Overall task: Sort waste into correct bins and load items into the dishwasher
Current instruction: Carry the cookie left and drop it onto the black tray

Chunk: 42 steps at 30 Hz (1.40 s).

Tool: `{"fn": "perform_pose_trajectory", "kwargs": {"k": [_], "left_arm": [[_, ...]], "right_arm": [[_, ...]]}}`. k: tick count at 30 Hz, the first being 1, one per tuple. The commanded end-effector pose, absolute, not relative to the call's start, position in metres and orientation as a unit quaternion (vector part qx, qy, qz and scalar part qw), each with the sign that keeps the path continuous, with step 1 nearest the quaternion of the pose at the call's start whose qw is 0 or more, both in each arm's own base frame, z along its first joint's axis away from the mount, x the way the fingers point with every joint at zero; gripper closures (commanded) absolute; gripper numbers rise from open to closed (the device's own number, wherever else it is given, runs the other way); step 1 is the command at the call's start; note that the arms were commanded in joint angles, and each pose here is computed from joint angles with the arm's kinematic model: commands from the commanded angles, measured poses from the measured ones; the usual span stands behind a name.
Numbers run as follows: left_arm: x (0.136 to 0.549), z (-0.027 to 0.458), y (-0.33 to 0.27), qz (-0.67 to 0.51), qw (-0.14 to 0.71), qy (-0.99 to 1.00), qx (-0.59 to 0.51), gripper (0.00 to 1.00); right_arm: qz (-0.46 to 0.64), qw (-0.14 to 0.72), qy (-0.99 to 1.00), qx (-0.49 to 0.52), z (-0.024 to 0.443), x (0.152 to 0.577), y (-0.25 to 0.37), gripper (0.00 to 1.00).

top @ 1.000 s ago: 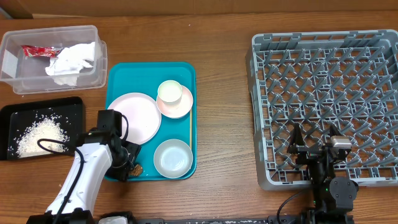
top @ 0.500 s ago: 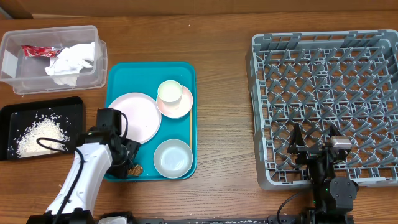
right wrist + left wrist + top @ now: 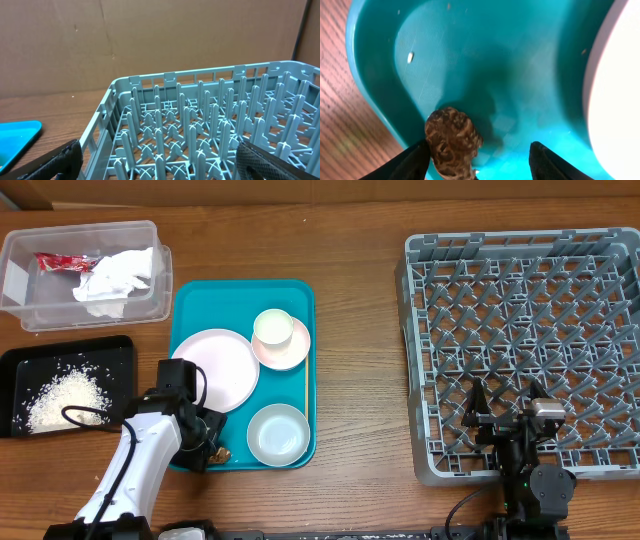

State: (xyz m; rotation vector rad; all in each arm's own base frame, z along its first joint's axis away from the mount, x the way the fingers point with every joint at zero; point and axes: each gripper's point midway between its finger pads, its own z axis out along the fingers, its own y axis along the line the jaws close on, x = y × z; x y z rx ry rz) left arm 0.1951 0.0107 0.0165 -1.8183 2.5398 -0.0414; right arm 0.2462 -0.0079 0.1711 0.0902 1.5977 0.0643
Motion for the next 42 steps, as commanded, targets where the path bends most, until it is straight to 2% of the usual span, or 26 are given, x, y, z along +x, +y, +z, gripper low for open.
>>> {"fn": "perform_pose_trajectory", "kwargs": {"k": [1,18,23,33,37,42], "left_arm": [[0.188,0.013,0.005,-0.019,-0.013,0.806,-0.591,0.34],[0.193,0.013,0.015,-0.001,0.01,0.802,-0.597,0.35],[0.194,0.011,0.015,-0.004,0.013,0.802,-0.598,0.43],[0.188,0.0,0.013,-0.007,0.012,0.802,-0.598,0.41],[0.191,0.0,0.014,-0.009,0.017,0.802,-0.597,0.34],[0.191,0.0,0.013,-0.01,0.016,0.803,-0.595,0.36]], "right_arm": [[0.025,0.698,0.714,0.044,0.17,0.246,-0.01,0.0],[0.025,0.698,0.714,0.044,0.17,0.246,-0.01,0.0],[0.025,0.698,0.714,0.044,0.17,0.246,-0.01,0.0],[0.025,0.698,0.714,0.044,0.17,0.246,-0.01,0.0],[0.025,0.698,0.714,0.044,0.17,0.246,-0.01,0.0],[0.025,0.698,0.714,0.044,0.17,0.246,-0.01,0.0]]}}
